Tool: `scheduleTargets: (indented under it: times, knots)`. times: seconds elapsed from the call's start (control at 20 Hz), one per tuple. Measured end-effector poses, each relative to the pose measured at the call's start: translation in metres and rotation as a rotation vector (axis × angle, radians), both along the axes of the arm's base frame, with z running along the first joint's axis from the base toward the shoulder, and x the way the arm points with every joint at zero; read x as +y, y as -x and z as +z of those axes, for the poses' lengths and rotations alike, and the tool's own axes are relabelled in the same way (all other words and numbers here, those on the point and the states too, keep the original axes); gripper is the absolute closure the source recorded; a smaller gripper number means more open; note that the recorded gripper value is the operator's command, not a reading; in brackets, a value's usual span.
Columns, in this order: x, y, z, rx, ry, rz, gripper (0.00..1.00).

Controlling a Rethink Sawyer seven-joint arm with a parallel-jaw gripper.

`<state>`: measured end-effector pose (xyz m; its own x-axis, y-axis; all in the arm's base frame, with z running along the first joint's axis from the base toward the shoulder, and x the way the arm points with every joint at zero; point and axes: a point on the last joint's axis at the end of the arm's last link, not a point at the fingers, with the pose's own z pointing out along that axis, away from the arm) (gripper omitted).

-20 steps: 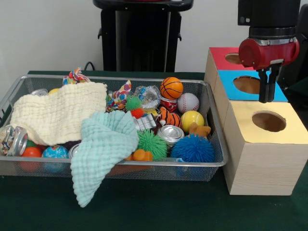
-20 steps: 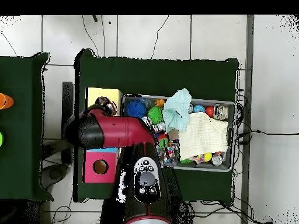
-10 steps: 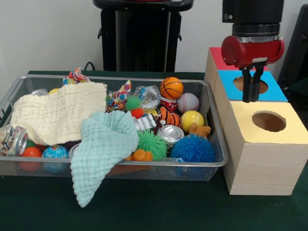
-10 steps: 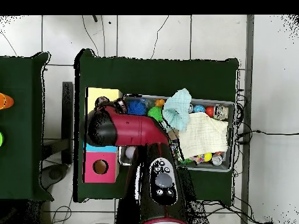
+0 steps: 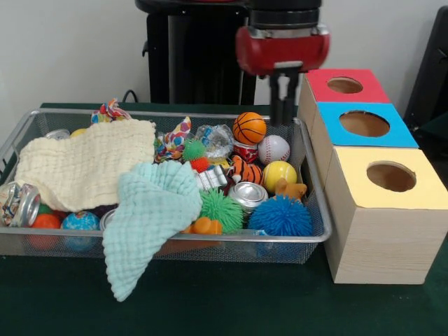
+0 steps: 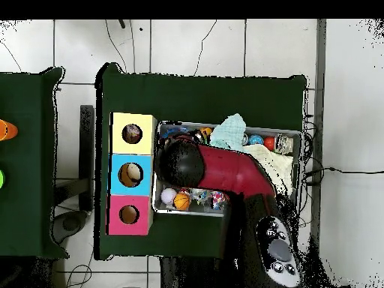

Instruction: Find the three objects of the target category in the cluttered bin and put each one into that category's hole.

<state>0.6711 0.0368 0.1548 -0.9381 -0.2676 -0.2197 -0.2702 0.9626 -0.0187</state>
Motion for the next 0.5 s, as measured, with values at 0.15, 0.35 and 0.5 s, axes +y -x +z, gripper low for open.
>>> scheduleTargets:
  times: [0.15,0.35,0.5]
  knots:
    - [-0.033,0.007,0.004,0.038,0.0,-0.01,1.0]
    - [-0.077,0.014,0.006,0.076,0.001,-0.008,1.0]
    - [-0.098,0.018,0.006,0.09,0.004,-0.001,1.0]
